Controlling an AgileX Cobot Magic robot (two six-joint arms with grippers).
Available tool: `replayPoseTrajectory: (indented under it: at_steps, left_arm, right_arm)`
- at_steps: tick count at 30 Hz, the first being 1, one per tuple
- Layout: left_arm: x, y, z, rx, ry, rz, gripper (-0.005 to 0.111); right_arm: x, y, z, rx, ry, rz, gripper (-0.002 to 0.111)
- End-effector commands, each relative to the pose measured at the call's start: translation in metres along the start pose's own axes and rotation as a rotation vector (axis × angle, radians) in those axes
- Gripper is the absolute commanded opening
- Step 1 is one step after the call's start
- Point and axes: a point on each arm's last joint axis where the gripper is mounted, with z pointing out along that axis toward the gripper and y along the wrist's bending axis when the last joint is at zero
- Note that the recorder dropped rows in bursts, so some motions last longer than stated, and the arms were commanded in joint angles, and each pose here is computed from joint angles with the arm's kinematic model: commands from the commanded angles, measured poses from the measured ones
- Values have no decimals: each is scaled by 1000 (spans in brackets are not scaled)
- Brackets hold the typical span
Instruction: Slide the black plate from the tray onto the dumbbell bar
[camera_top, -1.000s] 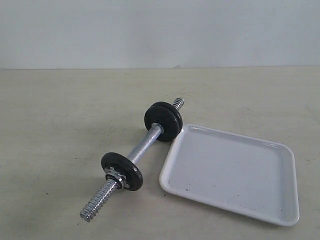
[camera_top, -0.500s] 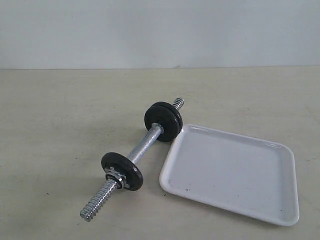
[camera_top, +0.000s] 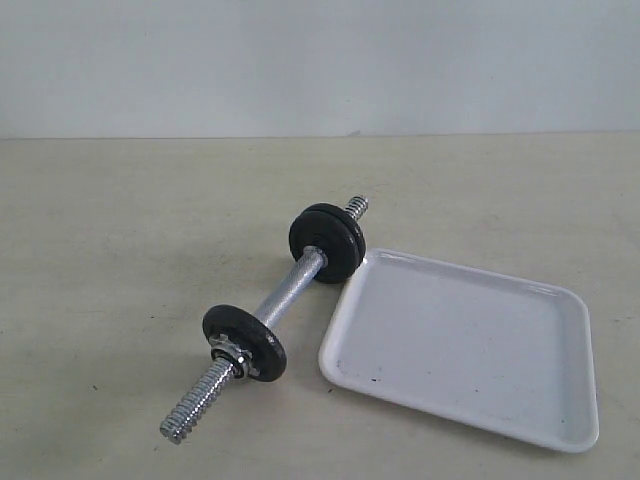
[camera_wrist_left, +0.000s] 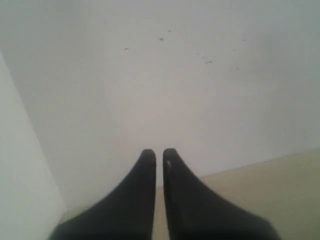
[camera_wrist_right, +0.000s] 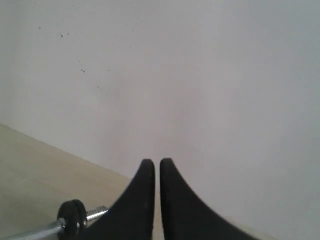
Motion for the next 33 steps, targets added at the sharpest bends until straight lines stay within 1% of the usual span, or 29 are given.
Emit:
replayPoseTrajectory:
  at_steps: [1, 3, 5, 7, 9, 14, 17, 20, 21, 29, 33]
  left_arm:
    - [-10, -16, -2, 159, -147, -4, 4]
    - [-12, -21, -3, 212, -187, -26, 4]
    - [-13, -26, -4, 262, -219, -38, 4]
    - [-13, -30, -5, 301, -241, -44, 4]
    - [-13, -33, -6, 326, -255, -41, 4]
    - [-12, -33, -6, 330, -257, -39, 4]
    - [-12, -33, -6, 330, -257, -39, 4]
    - [-12, -33, -6, 330, -257, -39, 4]
    - [-12, -33, -6, 330, -257, -39, 4]
    - [-12, -33, -6, 330, -257, -40, 4]
    - [-12, -33, -6, 330, -257, -40, 4]
  right_arm:
    - [47, 4, 35, 28, -65, 162, 1]
    - [70, 5, 47, 64, -109, 279, 1]
    - [94, 3, 54, 127, -145, 392, 1]
    - [109, 1, 57, 181, -166, 449, 1]
    - [119, 0, 58, 212, -174, 475, 1]
    - [122, 0, 58, 217, -173, 485, 1]
    - [122, 0, 58, 214, -178, 528, 1]
    - [122, 0, 58, 207, -184, 619, 1]
    - [123, 1, 58, 202, -178, 629, 1]
    - [124, 2, 58, 195, -166, 627, 1]
    - [126, 4, 59, 177, -128, 576, 1]
